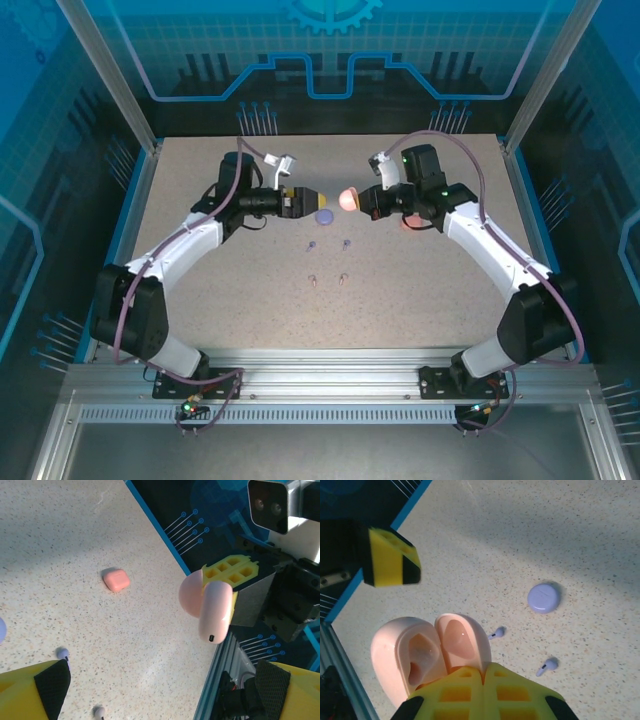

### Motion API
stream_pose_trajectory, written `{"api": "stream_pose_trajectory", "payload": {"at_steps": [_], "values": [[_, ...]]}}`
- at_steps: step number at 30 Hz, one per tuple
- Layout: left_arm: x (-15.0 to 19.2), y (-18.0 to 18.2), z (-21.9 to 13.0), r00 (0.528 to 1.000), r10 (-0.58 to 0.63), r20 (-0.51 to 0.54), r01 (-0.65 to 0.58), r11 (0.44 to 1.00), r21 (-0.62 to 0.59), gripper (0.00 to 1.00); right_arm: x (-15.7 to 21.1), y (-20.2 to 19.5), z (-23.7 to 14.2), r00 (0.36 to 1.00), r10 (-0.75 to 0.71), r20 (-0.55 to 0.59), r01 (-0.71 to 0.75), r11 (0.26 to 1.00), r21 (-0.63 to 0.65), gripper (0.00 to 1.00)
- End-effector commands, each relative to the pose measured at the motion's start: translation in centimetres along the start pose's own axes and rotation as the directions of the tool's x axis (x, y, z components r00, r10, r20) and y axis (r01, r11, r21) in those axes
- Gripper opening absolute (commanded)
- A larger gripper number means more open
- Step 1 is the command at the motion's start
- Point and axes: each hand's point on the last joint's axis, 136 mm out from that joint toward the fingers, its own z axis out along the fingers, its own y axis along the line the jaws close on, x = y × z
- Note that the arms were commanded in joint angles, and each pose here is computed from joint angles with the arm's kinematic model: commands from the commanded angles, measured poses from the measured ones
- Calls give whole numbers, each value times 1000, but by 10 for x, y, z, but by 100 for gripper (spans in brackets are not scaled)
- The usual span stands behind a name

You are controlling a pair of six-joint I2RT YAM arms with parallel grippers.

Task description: Insert wireless bluetooth earbuds into charging case

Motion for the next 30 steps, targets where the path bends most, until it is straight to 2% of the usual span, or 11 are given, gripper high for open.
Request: {"api": "stream_pose_trajectory", "payload": {"at_steps": [1, 7, 12, 21, 25, 30], "values": [[1, -5, -7, 996, 40, -79, -39, 999, 19, 99, 4, -6, -7, 995, -81, -53, 83, 996, 33, 0], [17, -14, -4, 973, 35, -227, -10, 994, 109, 99, 13, -9, -11, 982, -164, -96, 169, 985, 47, 0], [24, -14, 2, 961, 20, -276, 25, 987, 159, 97, 17, -5, -10, 972, -209, -104, 212, 977, 18, 0], [35, -21, 23, 936, 37, -351, 47, 972, 230, 72, 20, 7, 8, 961, -244, -129, 240, 970, -41, 0], [37, -24, 28, 930, 46, -366, 50, 967, 248, 66, 19, 12, 14, 957, -255, -138, 250, 967, -53, 0], [43, -25, 34, 918, 53, -394, 56, 964, 259, 63, 16, 20, 18, 953, -270, -137, 261, 962, -76, 0]]}}
